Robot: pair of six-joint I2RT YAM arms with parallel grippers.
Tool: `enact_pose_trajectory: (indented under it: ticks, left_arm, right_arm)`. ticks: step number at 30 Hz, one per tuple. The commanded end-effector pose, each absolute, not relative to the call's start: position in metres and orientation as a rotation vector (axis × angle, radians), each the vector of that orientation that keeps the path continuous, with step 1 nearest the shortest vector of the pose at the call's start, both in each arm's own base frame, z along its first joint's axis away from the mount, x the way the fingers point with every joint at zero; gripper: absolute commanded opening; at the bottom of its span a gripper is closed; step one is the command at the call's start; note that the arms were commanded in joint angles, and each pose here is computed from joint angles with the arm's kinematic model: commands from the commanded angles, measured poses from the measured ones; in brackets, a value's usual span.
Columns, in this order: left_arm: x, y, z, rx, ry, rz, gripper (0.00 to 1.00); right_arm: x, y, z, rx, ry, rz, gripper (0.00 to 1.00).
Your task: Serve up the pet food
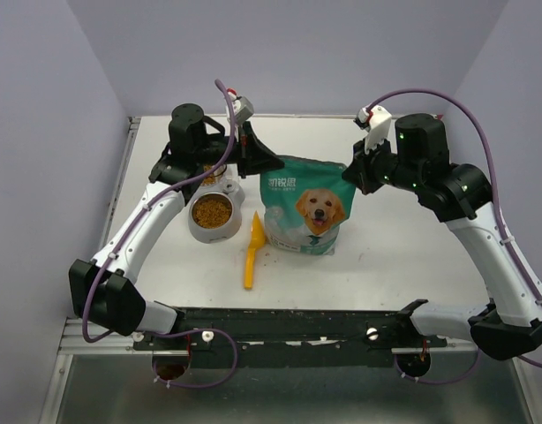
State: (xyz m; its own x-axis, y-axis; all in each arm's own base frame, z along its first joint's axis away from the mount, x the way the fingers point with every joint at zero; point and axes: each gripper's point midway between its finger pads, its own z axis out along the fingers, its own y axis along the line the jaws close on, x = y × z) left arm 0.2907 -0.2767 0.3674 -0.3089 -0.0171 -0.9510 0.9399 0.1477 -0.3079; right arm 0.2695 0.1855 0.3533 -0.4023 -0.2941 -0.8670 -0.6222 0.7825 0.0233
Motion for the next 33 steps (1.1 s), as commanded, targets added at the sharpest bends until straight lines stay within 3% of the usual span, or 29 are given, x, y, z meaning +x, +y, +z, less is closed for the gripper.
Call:
enact_pose_trajectory:
  ticks: [1,3,9,11,13,14,20,33]
  left_arm:
    - [0.290,-0.263,0.383,0.930,1.449,-1.249,0.00]
    - [0.289,-0.263,0.384,0.927,1.450,-1.250,0.00]
    - [0.291,-0.263,0.387,0.914,1.453,-1.247,0.07]
    - [0.291,-0.263,0.388,0.916,1.452,-1.249,0.11]
    - [0.290,-0.263,0.387,0.912,1.457,-1.254,0.19]
    - [0.291,-0.262,0.387,0.912,1.457,-1.254,0.23]
    - [0.286,-0.261,0.389,0.908,1.453,-1.263,0.40]
    - [0.268,-0.256,0.409,0.876,1.394,-1.266,0.54]
  right_arm:
    - [0.270,0.163,0.348,-0.645,2.047,0.327,0.01]
    - [0.269,0.163,0.347,-0.645,2.055,0.330,0.25]
    - [0.258,0.179,0.351,-0.694,2.027,0.453,0.47]
    - [0.257,0.189,0.350,-0.726,2.010,0.509,0.63]
    - [0.259,0.200,0.347,-0.771,1.998,0.555,0.91]
    - [0.263,0.203,0.348,-0.770,1.990,0.564,0.99]
    - [0.283,0.223,0.361,-0.814,1.905,0.595,0.99]
    - [0.278,0.244,0.388,-0.849,1.824,0.731,1.00]
